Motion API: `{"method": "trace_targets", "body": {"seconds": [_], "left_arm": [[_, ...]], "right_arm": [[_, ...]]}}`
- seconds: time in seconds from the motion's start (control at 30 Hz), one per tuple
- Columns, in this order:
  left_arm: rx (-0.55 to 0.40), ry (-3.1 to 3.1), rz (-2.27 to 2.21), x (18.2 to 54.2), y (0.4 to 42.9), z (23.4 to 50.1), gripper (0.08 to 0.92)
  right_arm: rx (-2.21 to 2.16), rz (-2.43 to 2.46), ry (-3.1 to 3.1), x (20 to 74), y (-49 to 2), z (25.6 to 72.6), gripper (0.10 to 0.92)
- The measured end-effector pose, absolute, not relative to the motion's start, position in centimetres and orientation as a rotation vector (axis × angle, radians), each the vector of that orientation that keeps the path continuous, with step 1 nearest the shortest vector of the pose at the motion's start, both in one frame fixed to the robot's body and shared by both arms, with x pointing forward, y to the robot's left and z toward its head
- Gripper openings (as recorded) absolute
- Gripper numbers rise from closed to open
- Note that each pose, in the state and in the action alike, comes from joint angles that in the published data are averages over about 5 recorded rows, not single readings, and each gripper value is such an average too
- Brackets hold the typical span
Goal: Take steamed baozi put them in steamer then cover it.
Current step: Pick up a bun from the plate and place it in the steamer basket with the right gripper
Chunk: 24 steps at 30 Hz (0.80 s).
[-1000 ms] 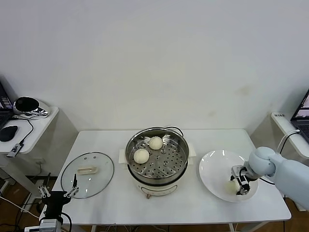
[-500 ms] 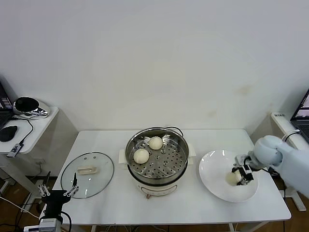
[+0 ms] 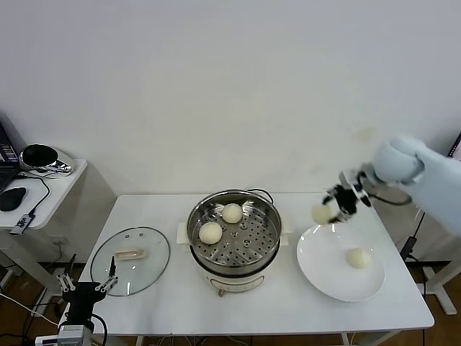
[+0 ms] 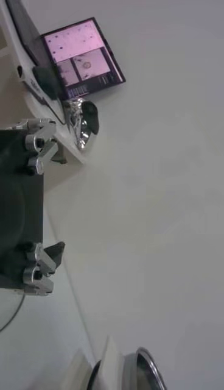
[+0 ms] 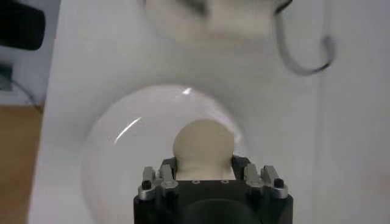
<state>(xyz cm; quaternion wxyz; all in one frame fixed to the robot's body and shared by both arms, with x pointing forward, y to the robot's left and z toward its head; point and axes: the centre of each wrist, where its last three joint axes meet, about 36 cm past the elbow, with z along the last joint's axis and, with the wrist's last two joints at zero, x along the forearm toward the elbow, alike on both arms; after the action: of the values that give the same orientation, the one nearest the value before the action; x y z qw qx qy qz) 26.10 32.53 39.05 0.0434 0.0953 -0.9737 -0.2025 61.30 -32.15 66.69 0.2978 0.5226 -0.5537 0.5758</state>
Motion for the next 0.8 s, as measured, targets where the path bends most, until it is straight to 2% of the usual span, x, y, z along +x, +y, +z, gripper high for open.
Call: {"method": "trace_targets", "body": {"seconds": [0.17,0.33,0.6,0.8], "left_arm": [[0.308,-2.973,-0.618,25.8,32.9,38.9,0.823],[0.327,-2.976,-0.619,25.7,33.2,39.1,0.823],[0.350,-2.983,-0.618,25.7,33.4,39.5,0.823],[0.364,-2.978,-0.618,25.5,33.6,39.5,0.823]], "right_arm": [[1.506,1.625,-1.454,62.3,-26.9,69.7,0.565],[1.637,1.717,-1.364,62.9,-21.4,70.2,0.573],[1.848,1.868,-1.124,62.9,-13.2,67.7,0.577],[1.965,1.967,-0.918,62.8,-9.0,65.2,0.577]]}}
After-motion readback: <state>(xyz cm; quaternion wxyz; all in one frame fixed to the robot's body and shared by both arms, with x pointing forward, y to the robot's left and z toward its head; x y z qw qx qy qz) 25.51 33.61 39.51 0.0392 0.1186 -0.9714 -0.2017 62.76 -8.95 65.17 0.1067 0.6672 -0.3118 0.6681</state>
